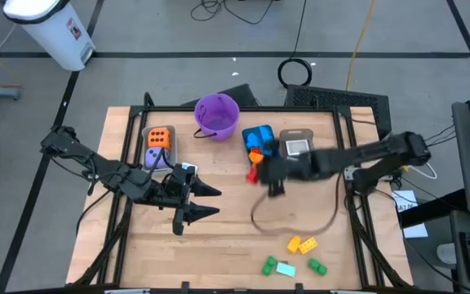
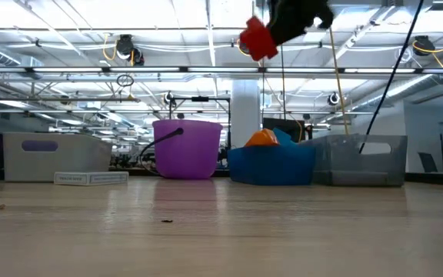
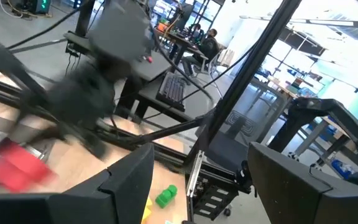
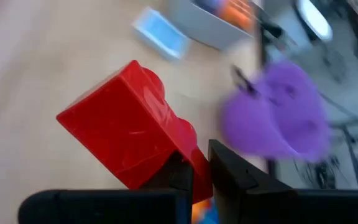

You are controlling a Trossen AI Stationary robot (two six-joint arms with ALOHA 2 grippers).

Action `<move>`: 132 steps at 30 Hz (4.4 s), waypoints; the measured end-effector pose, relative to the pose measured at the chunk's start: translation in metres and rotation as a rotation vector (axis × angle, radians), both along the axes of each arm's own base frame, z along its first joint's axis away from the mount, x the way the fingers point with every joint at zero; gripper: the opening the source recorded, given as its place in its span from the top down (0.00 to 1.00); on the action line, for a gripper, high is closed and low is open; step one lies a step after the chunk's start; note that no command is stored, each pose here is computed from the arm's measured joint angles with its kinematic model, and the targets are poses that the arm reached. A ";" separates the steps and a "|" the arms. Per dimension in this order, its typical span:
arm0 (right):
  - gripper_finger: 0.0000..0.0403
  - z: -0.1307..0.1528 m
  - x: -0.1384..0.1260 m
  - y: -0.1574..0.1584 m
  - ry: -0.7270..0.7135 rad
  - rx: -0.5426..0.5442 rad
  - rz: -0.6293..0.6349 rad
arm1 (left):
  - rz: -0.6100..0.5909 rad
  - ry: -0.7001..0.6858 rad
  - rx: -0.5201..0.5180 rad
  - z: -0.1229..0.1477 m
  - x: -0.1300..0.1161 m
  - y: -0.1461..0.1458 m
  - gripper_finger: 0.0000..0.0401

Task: Pick & Place Toys
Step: Put the red game piece into the blue bin, then put the yellow game piece into the blue bin

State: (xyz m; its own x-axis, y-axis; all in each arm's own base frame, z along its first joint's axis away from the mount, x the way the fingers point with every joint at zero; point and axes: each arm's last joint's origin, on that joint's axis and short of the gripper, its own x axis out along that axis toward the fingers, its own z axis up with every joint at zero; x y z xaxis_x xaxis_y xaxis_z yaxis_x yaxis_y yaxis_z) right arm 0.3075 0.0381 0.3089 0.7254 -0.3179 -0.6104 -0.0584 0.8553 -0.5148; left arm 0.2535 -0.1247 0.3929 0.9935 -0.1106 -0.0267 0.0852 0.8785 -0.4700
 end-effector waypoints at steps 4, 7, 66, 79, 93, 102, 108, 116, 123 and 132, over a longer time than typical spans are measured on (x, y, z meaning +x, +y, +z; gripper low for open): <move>0.94 0.007 -0.003 -0.051 -0.009 -0.021 -0.143 | 0.000 0.000 0.000 0.000 0.000 0.000 0.34; 0.94 0.004 -0.004 -0.082 0.005 0.015 -0.193 | 0.000 0.000 0.000 0.000 0.000 0.000 0.34; 0.64 0.000 0.000 -0.112 -0.088 0.181 -0.316 | 0.003 -0.005 -0.005 0.001 0.000 0.000 0.34; 0.64 0.020 -0.008 -0.018 -0.148 0.220 -0.090 | 0.003 -0.005 -0.005 0.001 0.000 0.000 0.34; 0.64 0.005 -0.030 0.041 0.017 0.302 -0.039 | 0.003 -0.006 -0.005 0.001 0.000 0.000 0.34; 0.64 0.006 -0.050 0.070 0.125 0.339 0.147 | 0.003 -0.006 -0.005 0.001 0.000 0.000 0.34; 0.64 0.005 -0.066 0.102 0.261 0.537 0.404 | 0.003 -0.006 -0.005 0.001 0.000 0.000 0.34; 0.64 0.001 -0.089 0.140 0.348 0.491 0.688 | 0.003 -0.006 -0.005 0.001 0.000 0.000 0.34; 0.64 -0.038 -0.073 0.166 0.508 0.489 0.764 | 0.003 -0.006 -0.005 0.001 0.000 0.000 0.34; 0.64 -0.068 -0.050 0.162 0.588 0.461 0.696 | 0.003 -0.005 -0.005 0.001 0.000 0.000 0.34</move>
